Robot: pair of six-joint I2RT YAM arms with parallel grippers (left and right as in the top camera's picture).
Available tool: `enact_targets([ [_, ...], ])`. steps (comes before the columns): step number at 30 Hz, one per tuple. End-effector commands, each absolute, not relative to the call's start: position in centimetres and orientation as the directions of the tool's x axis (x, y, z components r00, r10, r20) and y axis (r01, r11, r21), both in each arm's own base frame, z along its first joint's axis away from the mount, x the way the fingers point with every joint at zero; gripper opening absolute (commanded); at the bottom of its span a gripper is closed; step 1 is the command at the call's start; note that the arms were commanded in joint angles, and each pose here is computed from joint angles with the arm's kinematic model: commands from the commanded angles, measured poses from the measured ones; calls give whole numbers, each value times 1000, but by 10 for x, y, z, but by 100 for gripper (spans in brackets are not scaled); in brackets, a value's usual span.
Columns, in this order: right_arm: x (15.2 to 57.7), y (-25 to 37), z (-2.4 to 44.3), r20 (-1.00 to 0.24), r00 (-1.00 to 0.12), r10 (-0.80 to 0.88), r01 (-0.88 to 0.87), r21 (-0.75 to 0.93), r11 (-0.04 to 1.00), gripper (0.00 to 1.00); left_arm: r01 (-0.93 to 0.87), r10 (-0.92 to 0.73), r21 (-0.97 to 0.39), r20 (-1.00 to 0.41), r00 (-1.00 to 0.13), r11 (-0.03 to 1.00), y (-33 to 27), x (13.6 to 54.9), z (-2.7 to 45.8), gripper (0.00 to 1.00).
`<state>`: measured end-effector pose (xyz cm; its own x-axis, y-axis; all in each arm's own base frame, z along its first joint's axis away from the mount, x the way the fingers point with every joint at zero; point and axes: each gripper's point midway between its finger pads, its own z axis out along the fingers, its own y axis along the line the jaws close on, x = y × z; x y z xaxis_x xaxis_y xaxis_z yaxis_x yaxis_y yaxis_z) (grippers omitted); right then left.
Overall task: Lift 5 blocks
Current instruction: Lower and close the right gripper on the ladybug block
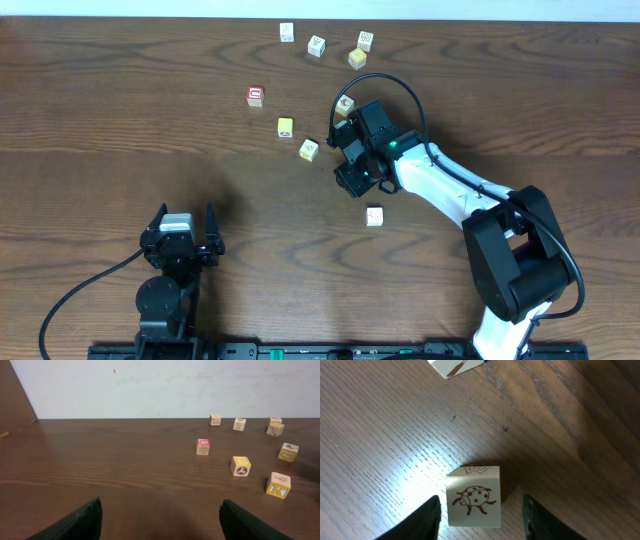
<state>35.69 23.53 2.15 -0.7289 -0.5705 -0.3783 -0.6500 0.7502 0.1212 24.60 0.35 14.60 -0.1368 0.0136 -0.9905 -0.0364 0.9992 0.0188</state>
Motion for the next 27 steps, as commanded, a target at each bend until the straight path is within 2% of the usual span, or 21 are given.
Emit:
enact_targets([
  [1,362,234,20,-379,-717,-585,-662,111,741,42,-45,9,18,-981,-193,999,5,244,128,75],
  [4,362,234,20,-379,-718,-584,-662,112,741,40,-45,9,18,-981,-192,999,5,244,128,75],
  [11,356,243,20,-379,-702,-603,-681,111,723,49,-45,9,18,-981,-192,999,5,244,128,75],
  [14,354,246,20,-379,-691,-616,-693,105,713,49,-45,9,18,-981,-192,999,5,244,128,75],
  [22,353,248,20,-382,-683,-623,-701,101,706,38,-45,9,18,-981,-192,999,5,244,128,75],
  [27,354,246,20,-381,-683,-623,-699,93,709,37,-45,9,18,-981,-192,999,5,244,128,75],
])
